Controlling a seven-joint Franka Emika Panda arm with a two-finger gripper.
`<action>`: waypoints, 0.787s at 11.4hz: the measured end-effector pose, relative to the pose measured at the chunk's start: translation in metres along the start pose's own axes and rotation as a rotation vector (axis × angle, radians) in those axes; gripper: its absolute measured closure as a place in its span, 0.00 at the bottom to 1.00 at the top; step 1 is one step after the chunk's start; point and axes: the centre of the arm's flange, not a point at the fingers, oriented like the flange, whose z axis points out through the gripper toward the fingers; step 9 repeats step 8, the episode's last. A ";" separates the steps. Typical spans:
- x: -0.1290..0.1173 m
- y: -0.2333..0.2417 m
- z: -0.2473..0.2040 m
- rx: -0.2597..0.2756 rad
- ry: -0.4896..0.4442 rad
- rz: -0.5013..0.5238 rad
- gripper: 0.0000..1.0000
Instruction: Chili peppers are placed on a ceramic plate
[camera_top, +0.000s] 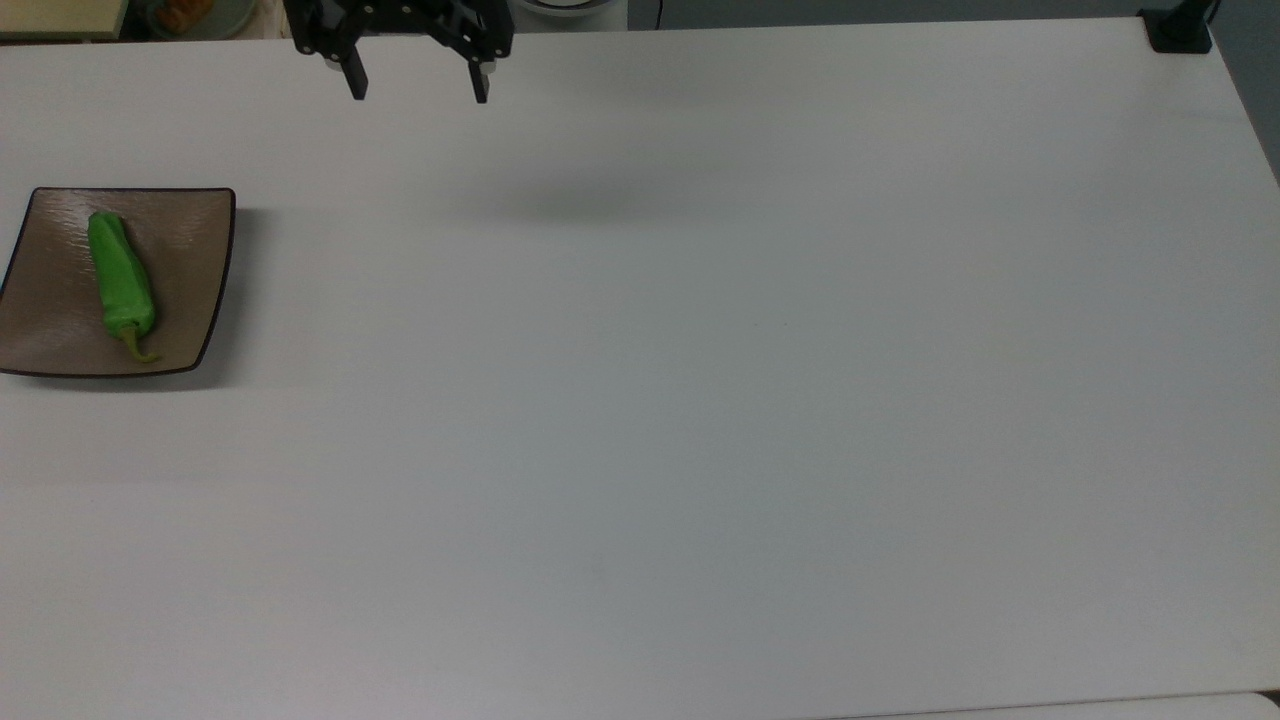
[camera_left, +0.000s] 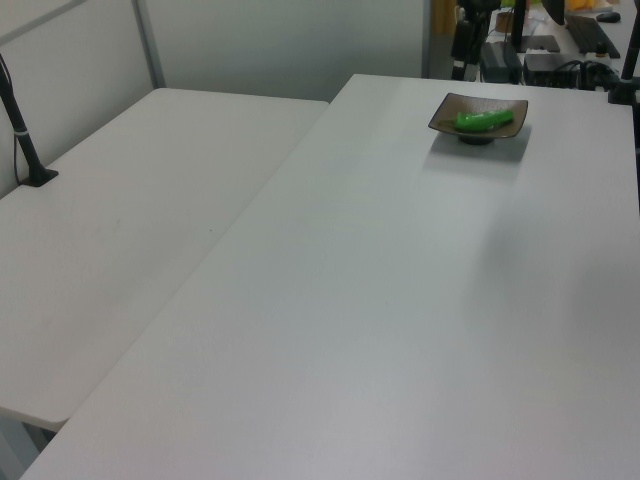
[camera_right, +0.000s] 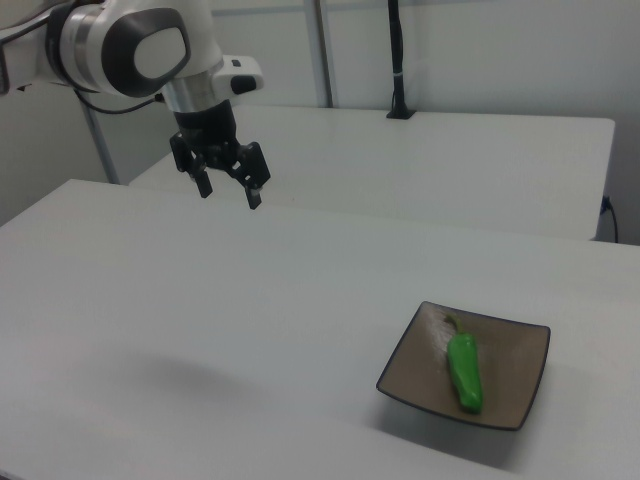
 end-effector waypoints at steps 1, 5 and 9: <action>-0.001 -0.009 0.003 -0.007 -0.006 -0.017 0.00; -0.005 -0.030 0.009 -0.010 -0.022 -0.055 0.00; -0.012 -0.027 0.005 -0.012 -0.021 -0.049 0.00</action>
